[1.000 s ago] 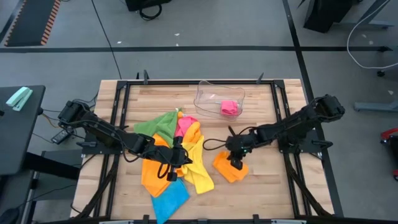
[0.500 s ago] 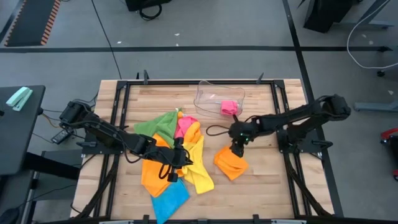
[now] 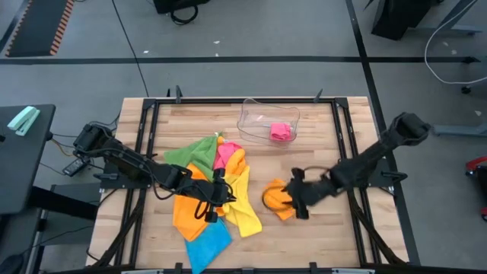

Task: Fold microfiber towels
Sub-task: Fold the right orange microfiber cloth

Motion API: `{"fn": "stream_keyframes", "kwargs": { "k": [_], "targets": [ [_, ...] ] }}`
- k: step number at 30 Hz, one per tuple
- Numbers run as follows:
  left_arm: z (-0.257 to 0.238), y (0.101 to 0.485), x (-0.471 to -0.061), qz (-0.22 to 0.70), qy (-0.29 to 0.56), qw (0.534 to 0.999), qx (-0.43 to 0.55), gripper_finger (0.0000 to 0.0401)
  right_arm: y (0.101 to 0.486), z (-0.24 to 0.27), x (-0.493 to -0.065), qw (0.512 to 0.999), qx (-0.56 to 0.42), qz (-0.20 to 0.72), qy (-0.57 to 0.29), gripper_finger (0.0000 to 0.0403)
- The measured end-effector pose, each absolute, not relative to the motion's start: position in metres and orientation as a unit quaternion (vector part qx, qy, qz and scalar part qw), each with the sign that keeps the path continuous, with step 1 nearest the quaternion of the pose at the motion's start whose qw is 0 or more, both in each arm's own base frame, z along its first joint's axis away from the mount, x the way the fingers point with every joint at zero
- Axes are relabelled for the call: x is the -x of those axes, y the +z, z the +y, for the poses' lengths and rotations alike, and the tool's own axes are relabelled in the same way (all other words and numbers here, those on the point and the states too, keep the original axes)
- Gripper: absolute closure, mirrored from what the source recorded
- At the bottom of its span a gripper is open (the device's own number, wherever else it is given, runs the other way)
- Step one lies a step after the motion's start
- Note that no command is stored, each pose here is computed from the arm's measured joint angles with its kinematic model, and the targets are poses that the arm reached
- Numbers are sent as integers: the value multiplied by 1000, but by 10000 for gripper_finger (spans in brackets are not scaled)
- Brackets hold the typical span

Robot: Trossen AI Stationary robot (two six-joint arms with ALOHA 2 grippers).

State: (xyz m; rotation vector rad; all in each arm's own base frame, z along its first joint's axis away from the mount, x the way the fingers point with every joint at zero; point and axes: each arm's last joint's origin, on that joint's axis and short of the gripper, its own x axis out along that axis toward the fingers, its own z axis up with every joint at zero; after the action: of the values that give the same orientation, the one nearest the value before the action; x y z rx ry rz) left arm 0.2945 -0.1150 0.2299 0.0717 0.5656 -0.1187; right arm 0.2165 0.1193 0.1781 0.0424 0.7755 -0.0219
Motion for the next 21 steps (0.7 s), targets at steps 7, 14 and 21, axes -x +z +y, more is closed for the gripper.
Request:
{"fn": "stream_keyframes", "kwargs": {
  "k": [7, 14, 21],
  "targets": [
    [-114, 230, -295, 278, -57, 958, -37, 366, 154, 156, -200, 933, 27, 352, -72, 187],
    [-114, 230, -295, 277, -56, 959, -32, 359, 136, 169, -195, 932, 59, 348, -85, 187],
    [-114, 230, -295, 276, -55, 959, -29, 362, 116, 172, -196, 921, 77, 368, -98, 187]
  ]
}}
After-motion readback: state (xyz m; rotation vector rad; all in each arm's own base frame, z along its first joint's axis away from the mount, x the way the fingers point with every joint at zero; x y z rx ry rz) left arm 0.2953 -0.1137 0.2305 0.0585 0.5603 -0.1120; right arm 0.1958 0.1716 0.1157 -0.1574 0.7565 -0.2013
